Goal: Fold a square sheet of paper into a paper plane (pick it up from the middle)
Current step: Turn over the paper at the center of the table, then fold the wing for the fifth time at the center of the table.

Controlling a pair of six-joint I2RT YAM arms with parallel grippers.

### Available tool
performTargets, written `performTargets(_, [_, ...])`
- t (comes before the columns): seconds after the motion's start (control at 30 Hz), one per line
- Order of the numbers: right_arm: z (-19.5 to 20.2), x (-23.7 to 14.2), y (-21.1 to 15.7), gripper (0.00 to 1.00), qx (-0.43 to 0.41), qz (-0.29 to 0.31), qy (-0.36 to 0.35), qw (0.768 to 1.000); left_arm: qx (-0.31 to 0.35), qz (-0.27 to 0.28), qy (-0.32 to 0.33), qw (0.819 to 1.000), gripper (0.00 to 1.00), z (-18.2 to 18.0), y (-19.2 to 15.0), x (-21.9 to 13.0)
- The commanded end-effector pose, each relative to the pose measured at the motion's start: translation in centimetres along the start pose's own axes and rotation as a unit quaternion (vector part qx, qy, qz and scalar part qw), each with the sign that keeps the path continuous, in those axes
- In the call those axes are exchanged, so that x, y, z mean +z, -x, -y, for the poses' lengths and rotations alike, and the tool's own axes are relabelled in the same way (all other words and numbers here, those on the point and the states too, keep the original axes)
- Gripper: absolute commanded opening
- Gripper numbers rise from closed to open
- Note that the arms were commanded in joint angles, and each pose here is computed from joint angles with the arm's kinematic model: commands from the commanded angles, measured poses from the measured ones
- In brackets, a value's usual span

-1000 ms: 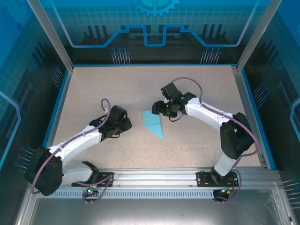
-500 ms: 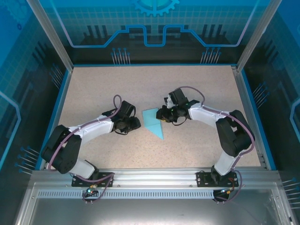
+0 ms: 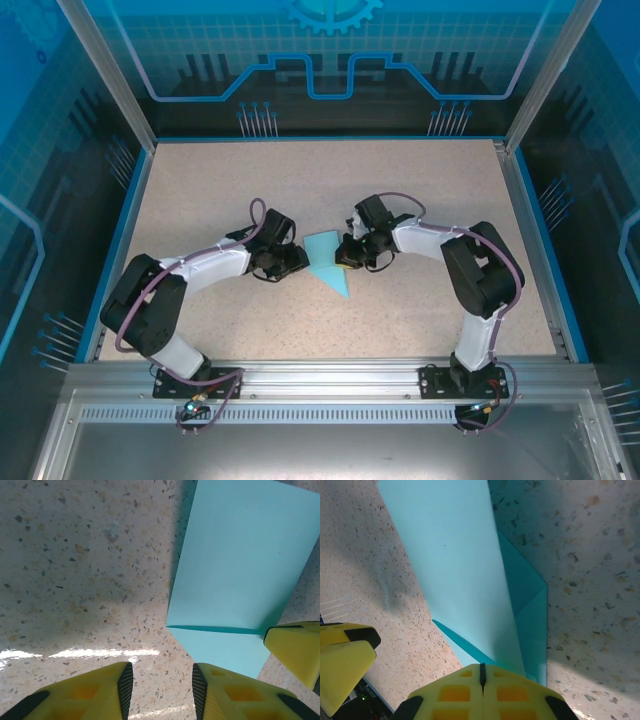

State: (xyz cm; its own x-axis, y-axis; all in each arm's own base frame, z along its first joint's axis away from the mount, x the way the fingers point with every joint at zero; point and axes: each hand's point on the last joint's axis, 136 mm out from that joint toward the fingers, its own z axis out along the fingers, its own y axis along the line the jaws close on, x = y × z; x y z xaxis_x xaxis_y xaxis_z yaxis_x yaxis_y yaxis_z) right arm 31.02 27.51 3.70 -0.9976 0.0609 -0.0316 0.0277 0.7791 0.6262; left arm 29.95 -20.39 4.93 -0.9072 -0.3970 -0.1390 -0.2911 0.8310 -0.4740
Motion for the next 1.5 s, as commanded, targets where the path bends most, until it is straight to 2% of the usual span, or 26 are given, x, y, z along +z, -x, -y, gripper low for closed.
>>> performTargets(0.0, [0.8, -0.2, 0.3, 0.0, 0.003, -0.007, -0.002, 1.0, -0.01, -0.002, -0.023, 1.0, 0.39, 1.3, 0.7, -0.1])
performTargets(0.27, [2.4, 1.8, 0.1, 0.0, 0.03, -0.02, 0.017, 0.999, -0.011, -0.022, -0.052, 0.998, 0.4, 2.4, 0.3, 0.6])
performTargets(0.5, [4.4, 2.3, -0.2, 0.0, 0.054, -0.016, 0.002, 0.998, -0.017, -0.025, -0.06, 0.998, 0.42, 2.7, 0.5, 0.7])
performTargets(0.87, [6.0, 2.7, -0.7, 0.0, 0.079, -0.016, 0.003, 0.997, -0.061, -0.049, -0.088, 0.993, 0.44, 2.9, 0.5, 3.0])
performTargets(1.2, [7.3, 3.5, -1.4, 0.0, 0.094, -0.024, -0.008, 0.995, -0.077, -0.06, -0.083, 0.992, 0.44, 2.3, 0.1, 4.2])
performTargets(1.47, [7.5, 3.5, -1.3, 0.0, 0.097, -0.022, -0.012, 0.995, -0.087, -0.038, -0.068, 0.993, 0.48, 1.3, 0.3, 3.5])
